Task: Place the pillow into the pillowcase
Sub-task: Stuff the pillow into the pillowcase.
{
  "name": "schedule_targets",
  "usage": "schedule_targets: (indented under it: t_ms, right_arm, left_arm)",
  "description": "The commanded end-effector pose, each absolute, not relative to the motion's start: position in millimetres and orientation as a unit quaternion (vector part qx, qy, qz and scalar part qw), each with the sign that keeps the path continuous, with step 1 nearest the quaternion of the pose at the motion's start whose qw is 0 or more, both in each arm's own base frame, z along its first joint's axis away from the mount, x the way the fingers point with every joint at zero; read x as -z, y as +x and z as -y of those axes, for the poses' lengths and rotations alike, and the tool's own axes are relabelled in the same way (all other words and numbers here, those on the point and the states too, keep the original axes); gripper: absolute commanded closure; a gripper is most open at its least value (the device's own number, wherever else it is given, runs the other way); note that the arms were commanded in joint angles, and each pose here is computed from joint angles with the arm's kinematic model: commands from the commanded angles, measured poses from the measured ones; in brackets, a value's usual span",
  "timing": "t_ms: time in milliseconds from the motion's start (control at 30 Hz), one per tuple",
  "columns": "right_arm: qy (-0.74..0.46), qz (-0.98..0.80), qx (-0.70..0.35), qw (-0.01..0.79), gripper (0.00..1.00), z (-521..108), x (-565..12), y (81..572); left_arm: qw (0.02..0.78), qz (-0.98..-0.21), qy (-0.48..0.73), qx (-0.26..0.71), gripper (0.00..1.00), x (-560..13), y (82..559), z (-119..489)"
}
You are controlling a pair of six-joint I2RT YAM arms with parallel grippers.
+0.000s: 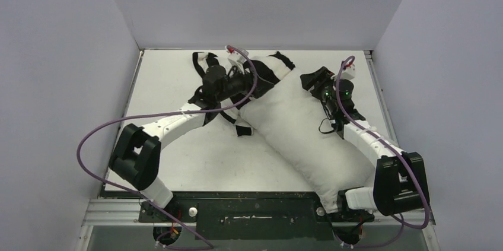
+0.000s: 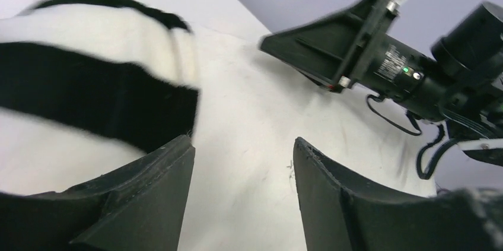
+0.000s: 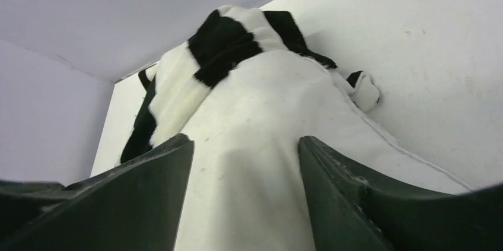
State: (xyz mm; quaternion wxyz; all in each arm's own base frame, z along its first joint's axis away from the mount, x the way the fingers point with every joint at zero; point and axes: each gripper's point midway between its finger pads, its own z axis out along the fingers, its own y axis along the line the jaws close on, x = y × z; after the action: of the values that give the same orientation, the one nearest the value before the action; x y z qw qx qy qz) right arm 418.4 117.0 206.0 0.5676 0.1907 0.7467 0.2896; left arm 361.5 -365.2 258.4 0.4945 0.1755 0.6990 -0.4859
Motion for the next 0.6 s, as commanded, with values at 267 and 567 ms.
schedule_targets:
  t_ms: [267, 567]
  right_arm:
    - [-0.083, -0.771, -0.302, 0.555, 0.0, -174.5, -263.1, 381.7]
    - [-0.249, -0.8, -0.216, 0.501, 0.0, -216.4, -239.7, 352.2]
  left_arm:
    - [0.514, -0.783, 0.075, 0.342, 0.09, -224.8, 353.5, 221.2]
    - [0.472, -0.79, 0.03, 0.39, 0.03, -188.5, 309.1, 185.4]
